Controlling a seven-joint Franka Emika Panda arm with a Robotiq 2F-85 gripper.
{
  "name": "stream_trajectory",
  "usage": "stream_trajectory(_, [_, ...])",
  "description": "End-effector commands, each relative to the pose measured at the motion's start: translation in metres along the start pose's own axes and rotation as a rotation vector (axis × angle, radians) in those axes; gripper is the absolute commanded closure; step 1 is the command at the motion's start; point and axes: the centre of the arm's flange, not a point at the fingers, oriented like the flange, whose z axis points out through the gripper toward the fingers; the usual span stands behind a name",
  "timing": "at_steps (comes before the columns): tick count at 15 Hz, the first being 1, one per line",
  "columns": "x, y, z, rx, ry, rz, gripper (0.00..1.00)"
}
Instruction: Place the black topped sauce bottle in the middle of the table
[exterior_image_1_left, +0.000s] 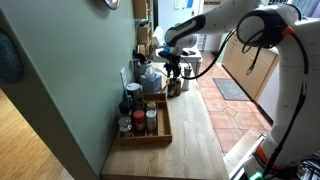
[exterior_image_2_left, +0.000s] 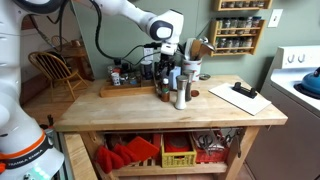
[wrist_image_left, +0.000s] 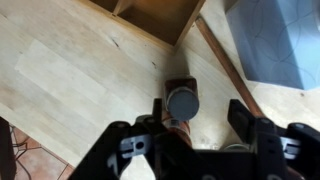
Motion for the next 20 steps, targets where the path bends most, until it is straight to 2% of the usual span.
stream_trajectory(1, [-0.005,0.011,-0.020,0.001,0.000,-0.083,0.00])
stream_trajectory(5, [-0.014,0.041,-0.053,-0.038,-0.042,-0.308,0.00])
stream_trajectory(9, [-0.028,0.093,-0.087,-0.098,-0.072,-0.523,0.00])
stream_trajectory(13, [-0.041,0.144,-0.112,-0.185,-0.094,-0.732,0.00])
stream_trajectory(17, [-0.047,0.186,-0.124,-0.286,-0.077,-0.930,0.00])
stream_trajectory(19, [-0.047,0.198,-0.124,-0.338,-0.069,-1.024,0.00])
stream_trajectory(20, [-0.051,0.173,-0.129,-0.297,-0.085,-0.940,0.00])
